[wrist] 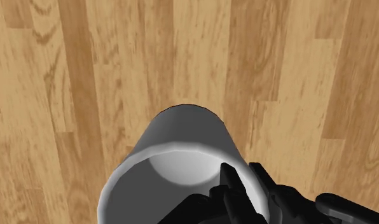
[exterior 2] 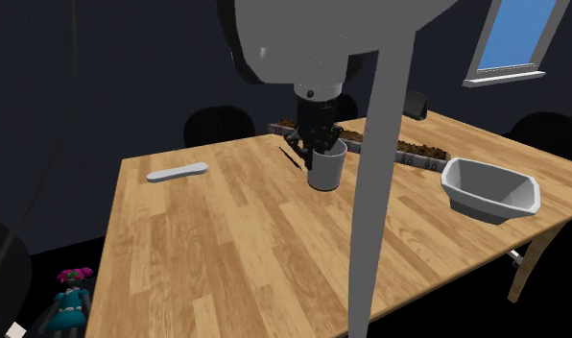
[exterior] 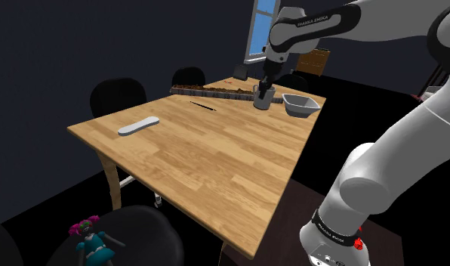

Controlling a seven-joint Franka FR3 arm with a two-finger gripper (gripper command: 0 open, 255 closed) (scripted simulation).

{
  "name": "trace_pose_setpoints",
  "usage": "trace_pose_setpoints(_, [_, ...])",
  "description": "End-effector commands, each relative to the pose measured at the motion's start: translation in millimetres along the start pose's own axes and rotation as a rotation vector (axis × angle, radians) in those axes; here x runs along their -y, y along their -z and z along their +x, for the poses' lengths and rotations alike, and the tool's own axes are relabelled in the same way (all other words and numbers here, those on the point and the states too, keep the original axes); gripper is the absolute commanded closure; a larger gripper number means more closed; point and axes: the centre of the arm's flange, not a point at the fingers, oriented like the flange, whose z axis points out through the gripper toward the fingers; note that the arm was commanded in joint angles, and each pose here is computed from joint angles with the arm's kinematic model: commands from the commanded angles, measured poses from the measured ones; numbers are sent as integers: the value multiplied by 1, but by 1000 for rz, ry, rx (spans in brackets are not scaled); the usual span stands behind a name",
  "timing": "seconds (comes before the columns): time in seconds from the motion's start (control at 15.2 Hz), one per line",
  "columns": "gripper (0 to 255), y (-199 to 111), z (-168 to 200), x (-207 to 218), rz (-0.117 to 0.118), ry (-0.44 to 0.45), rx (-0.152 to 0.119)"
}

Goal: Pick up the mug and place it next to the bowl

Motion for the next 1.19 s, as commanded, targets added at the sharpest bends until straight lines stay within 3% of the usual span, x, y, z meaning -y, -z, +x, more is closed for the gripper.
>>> trace_pose_setpoints(0.0, [255,0,-6,-25,-1,2,0])
trace_pose_setpoints(1.12, [255,-5,-62,-242,-1,2,0])
